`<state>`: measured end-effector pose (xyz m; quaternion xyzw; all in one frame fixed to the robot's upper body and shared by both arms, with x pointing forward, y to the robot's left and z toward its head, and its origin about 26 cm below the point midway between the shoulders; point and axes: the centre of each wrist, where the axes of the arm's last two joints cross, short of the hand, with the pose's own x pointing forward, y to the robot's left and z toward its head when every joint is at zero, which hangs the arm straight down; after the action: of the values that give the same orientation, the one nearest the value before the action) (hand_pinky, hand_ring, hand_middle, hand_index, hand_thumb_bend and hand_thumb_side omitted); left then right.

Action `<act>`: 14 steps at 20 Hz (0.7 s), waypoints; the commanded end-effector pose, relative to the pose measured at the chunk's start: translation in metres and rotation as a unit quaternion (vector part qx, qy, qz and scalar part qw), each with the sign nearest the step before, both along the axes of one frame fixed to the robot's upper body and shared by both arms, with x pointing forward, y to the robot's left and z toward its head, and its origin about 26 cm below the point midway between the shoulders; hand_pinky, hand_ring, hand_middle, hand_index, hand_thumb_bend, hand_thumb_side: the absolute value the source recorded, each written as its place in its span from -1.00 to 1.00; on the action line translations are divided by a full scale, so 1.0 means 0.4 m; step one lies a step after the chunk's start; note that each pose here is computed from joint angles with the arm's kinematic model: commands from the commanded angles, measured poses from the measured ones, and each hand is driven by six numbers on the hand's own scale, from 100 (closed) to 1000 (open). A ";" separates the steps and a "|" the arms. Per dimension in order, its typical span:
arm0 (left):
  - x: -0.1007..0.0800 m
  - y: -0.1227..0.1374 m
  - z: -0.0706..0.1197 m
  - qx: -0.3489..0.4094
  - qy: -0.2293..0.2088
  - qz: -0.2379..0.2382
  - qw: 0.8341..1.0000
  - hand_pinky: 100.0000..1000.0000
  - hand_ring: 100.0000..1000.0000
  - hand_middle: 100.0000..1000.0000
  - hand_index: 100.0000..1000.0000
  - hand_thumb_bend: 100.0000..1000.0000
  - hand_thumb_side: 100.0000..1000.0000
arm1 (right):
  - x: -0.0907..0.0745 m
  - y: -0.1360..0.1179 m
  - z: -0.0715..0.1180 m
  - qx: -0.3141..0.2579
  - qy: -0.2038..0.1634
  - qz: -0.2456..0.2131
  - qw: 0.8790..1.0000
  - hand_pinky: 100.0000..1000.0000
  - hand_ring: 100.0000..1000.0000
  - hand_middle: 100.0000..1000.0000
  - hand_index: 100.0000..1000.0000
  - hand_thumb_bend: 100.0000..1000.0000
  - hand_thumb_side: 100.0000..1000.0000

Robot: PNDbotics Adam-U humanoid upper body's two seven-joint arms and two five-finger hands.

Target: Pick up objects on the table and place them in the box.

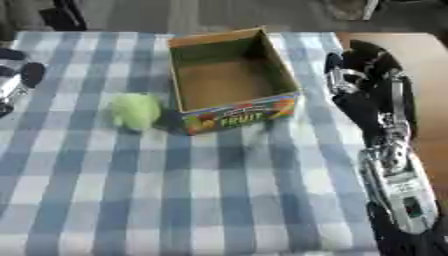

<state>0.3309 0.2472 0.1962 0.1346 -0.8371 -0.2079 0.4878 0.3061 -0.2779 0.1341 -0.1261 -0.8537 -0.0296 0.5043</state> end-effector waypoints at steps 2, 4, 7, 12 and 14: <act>0.019 0.007 0.046 0.057 -0.005 -0.007 0.998 -0.02 0.32 0.42 0.59 0.26 -0.54 | -0.004 -0.002 0.023 -0.008 -0.016 0.003 1.000 0.18 0.32 0.18 0.47 -0.56 -0.66; 0.034 0.002 0.057 0.078 -0.001 -0.013 0.997 0.00 0.34 0.43 0.59 0.30 -0.56 | -0.004 -0.002 0.021 -0.008 -0.015 0.004 1.000 0.18 0.32 0.18 0.47 -0.56 -0.66; 0.059 -0.008 0.070 0.110 0.007 -0.024 0.994 0.05 0.37 0.45 0.59 0.36 -0.54 | -0.004 -0.001 0.020 -0.008 -0.014 0.005 1.000 0.18 0.32 0.18 0.47 -0.56 -0.66; 0.106 -0.032 0.085 0.170 0.034 -0.030 0.984 0.17 0.43 0.48 0.60 0.50 -0.58 | -0.004 0.001 0.017 -0.008 -0.011 0.008 1.000 0.18 0.32 0.18 0.47 -0.56 -0.66; 0.130 -0.046 0.090 0.196 0.045 -0.025 0.979 0.18 0.43 0.49 0.61 0.52 -0.60 | -0.003 0.002 0.016 -0.008 -0.010 0.010 1.000 0.18 0.32 0.18 0.47 -0.56 -0.66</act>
<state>0.3797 0.2265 0.2256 0.1790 -0.7694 -0.3714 0.4879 0.3060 -0.2767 0.1334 -0.1224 -0.8532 -0.0242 0.5064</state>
